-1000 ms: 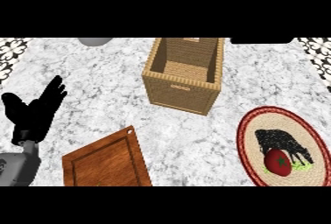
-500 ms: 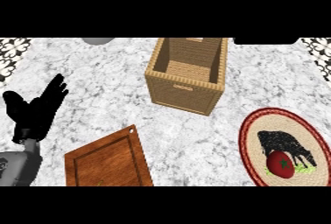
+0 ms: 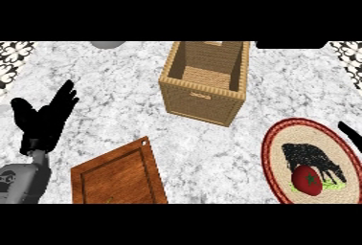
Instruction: Pick the tomato from the placemat and place it in the basket
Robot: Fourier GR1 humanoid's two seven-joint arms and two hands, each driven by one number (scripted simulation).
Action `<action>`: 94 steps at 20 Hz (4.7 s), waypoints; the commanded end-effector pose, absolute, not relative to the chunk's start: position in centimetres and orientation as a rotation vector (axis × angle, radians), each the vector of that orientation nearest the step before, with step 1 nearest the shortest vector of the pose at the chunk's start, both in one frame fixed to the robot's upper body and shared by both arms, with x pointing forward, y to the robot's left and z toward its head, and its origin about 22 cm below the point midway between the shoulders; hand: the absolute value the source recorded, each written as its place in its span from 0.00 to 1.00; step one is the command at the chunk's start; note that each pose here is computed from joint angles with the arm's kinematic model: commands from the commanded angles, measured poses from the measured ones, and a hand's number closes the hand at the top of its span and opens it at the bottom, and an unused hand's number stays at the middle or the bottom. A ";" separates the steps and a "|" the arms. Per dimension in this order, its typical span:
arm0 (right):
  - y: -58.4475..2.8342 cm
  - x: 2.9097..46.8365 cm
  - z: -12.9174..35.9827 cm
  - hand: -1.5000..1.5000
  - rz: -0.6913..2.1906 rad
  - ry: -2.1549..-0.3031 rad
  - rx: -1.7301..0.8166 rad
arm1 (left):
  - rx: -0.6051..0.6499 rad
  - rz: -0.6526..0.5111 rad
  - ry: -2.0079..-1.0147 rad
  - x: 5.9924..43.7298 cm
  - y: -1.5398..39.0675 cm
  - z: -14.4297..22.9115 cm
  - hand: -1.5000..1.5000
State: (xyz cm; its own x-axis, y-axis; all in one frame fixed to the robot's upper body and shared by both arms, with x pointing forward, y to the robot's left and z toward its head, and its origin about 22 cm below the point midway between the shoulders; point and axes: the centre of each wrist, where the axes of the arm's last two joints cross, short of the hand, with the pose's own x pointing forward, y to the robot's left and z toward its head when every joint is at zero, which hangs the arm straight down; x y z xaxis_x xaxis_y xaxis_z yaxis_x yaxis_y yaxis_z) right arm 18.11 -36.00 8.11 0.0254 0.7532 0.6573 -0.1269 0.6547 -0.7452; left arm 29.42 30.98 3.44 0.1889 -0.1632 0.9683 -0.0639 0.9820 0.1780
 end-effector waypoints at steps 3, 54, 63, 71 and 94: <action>-34.2 18.5 3.6 0.00 0.801 -1.295 -0.545 | 0.201 -0.073 -1.388 29.3 30.7 4.7 0.50; -19.5 20.1 -1.4 1.00 1.139 -1.336 -0.522 | 0.179 -0.090 -1.387 29.1 31.6 4.4 0.50; -9.1 17.1 -1.2 1.00 1.238 -1.331 -0.435 | 0.152 -0.140 -1.397 29.8 30.1 4.7 0.50; -3.5 12.6 3.8 1.00 0.856 -1.689 -0.240 | 0.147 -0.115 -1.378 29.8 29.7 3.8 0.50; -0.2 19.1 14.8 1.00 0.418 -1.841 -0.712 | 0.153 -0.124 -1.371 30.1 30.1 4.1 0.50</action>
State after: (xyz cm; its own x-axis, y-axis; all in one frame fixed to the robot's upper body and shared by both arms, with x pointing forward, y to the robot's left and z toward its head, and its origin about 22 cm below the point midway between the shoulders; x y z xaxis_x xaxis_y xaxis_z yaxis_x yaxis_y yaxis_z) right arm 17.70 -0.98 11.73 -0.3084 0.6598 0.6852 0.1992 0.7491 -0.6318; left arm 29.94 30.28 4.01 0.1896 -0.1770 0.9658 -0.0166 0.9829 0.1834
